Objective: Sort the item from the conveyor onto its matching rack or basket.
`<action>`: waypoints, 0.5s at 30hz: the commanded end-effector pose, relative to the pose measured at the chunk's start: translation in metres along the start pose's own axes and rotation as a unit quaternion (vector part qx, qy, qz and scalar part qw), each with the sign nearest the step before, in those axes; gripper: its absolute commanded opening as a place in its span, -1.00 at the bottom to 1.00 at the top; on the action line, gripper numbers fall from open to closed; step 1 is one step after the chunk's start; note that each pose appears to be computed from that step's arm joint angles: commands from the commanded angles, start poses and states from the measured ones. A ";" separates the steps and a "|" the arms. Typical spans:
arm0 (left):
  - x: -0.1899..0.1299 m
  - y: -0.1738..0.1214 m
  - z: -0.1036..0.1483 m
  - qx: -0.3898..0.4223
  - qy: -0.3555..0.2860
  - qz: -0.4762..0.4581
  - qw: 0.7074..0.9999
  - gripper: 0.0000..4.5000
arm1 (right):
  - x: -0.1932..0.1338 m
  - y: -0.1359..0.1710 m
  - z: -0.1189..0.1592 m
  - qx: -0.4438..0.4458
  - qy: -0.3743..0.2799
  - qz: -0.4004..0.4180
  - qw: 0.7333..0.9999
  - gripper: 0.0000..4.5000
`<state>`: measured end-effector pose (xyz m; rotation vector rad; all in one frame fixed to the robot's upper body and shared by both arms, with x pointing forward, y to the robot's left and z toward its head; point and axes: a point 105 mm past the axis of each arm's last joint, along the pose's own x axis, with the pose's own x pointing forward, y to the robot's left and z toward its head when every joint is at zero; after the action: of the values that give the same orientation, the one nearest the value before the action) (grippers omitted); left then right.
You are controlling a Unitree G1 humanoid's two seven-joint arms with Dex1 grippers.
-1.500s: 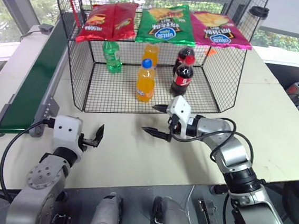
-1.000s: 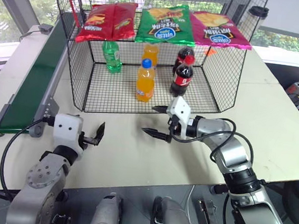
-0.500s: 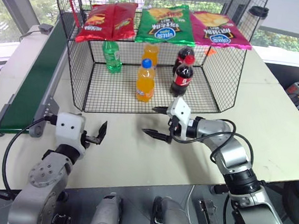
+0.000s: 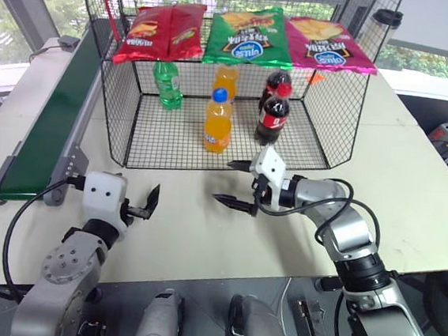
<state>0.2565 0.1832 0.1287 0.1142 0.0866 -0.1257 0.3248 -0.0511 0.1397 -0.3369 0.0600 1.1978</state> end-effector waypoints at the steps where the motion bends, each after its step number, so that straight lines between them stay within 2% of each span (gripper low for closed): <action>1: -0.003 0.001 0.010 0.011 -0.022 0.003 1.000 0.98 | -0.003 0.000 0.010 -0.019 -0.016 0.000 1.000 1.00; 15: -0.002 0.003 0.010 0.014 -0.025 0.002 1.000 0.98 | -0.002 0.000 0.011 -0.021 -0.017 -0.002 1.000 1.00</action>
<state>0.2566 0.1828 0.1303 0.1170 0.0743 -0.1316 0.3245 -0.0511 0.1392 -0.3367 0.0613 1.1992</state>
